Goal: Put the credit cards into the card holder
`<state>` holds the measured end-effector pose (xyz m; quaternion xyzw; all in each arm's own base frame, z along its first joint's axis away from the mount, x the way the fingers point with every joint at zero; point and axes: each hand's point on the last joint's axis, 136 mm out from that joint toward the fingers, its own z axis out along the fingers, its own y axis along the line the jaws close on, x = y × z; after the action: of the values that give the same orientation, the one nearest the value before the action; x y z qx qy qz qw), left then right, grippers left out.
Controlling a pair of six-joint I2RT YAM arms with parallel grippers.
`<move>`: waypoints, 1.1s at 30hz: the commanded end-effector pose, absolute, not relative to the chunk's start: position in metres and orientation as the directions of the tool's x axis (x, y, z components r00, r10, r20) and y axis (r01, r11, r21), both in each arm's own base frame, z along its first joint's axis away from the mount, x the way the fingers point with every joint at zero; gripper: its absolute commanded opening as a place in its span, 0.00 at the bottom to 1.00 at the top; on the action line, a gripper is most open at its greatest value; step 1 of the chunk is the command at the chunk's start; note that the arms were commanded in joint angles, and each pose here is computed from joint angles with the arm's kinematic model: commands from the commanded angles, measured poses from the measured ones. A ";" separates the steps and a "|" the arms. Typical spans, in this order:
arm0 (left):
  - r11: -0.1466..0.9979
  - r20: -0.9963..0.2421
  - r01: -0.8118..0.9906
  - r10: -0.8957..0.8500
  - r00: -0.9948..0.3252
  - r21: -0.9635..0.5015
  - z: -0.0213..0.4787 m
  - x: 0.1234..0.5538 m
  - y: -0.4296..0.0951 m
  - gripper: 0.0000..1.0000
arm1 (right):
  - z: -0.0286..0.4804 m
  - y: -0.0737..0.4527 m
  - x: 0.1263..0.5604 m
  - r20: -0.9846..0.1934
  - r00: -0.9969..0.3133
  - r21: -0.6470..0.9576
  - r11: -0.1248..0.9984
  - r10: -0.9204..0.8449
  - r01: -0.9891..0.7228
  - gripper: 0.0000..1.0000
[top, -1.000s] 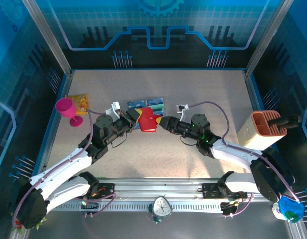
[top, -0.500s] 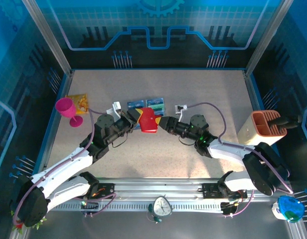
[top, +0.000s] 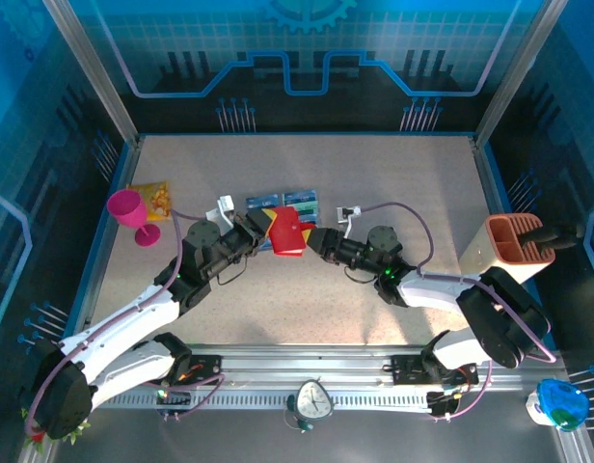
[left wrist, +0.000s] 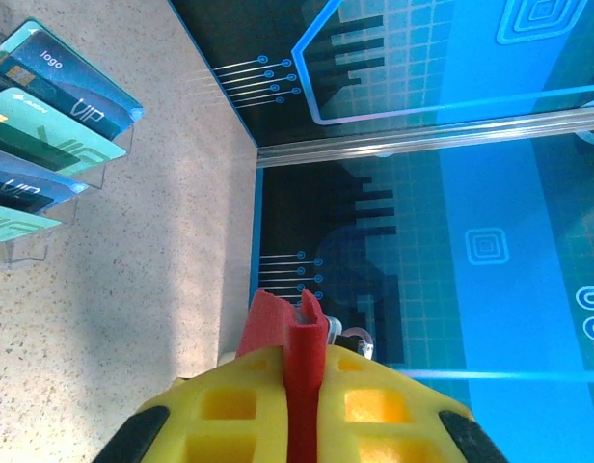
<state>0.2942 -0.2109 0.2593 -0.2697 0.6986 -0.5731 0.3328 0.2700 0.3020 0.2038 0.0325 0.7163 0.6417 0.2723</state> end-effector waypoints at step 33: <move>0.157 -0.163 0.066 -0.754 -0.636 -0.985 0.282 0.294 -0.219 0.00 | 0.227 0.301 0.260 -0.368 -0.851 0.929 0.109 0.374 -0.354 0.46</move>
<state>0.2940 -0.2145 0.2567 -0.2676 0.7014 -0.5727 0.3292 0.2620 0.2926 0.2069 0.0315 0.7132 0.6480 0.2653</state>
